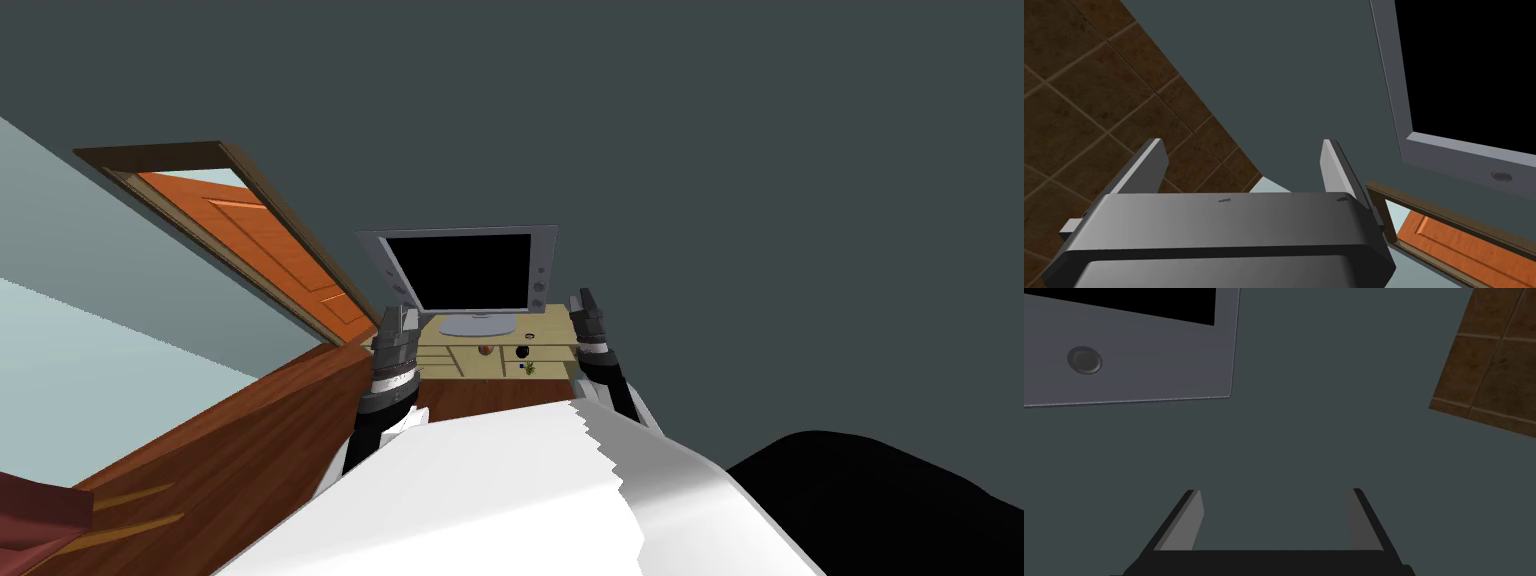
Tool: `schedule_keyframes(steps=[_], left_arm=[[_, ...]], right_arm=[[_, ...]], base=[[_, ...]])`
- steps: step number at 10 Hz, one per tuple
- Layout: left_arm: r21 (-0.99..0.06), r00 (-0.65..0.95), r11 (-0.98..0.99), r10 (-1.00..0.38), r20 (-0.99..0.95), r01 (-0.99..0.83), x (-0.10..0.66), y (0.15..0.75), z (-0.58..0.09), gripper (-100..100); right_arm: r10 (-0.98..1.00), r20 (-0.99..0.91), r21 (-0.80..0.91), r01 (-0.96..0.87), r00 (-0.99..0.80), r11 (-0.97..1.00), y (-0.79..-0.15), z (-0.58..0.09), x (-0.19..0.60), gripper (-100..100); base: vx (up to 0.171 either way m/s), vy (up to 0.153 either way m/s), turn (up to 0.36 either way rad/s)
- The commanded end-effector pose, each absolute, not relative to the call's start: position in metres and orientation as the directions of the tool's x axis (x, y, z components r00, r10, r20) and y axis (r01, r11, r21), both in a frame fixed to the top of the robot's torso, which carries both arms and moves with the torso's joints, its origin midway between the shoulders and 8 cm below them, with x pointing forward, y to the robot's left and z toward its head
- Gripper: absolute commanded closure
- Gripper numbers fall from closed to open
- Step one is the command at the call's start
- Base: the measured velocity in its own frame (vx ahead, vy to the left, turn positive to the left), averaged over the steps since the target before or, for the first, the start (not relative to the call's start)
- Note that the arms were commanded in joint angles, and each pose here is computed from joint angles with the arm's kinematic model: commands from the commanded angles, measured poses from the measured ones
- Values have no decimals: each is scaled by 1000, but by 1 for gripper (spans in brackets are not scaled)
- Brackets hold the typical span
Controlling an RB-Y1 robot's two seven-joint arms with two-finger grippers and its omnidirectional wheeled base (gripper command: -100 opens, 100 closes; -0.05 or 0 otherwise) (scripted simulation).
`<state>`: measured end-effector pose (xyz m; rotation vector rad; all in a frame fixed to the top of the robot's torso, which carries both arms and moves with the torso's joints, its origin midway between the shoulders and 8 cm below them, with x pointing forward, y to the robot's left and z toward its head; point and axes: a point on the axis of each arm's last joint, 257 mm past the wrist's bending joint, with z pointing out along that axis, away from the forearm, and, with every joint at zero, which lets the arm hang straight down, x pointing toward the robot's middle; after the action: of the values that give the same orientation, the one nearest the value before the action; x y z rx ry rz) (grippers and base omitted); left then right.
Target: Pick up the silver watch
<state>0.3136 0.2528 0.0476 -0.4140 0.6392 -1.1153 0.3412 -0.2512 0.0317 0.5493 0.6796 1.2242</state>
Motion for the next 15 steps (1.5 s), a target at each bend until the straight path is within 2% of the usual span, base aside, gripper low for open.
schedule_keyframes(steps=[1, 15], left_arm=[[-605, 292, 394, -919, -264, 692, 314, 253, 48, 0], [-605, 292, 393, -919, -264, 693, 314, 253, 48, 0]], right_arm=[[964, -210, 728, -632, 164, 266, -248, 19, 349, -100], [937, -349, 910, -239, -6, 338, -258, -146, 416, -100]], base=[[9, 19, 67], [26, 45, 90]])
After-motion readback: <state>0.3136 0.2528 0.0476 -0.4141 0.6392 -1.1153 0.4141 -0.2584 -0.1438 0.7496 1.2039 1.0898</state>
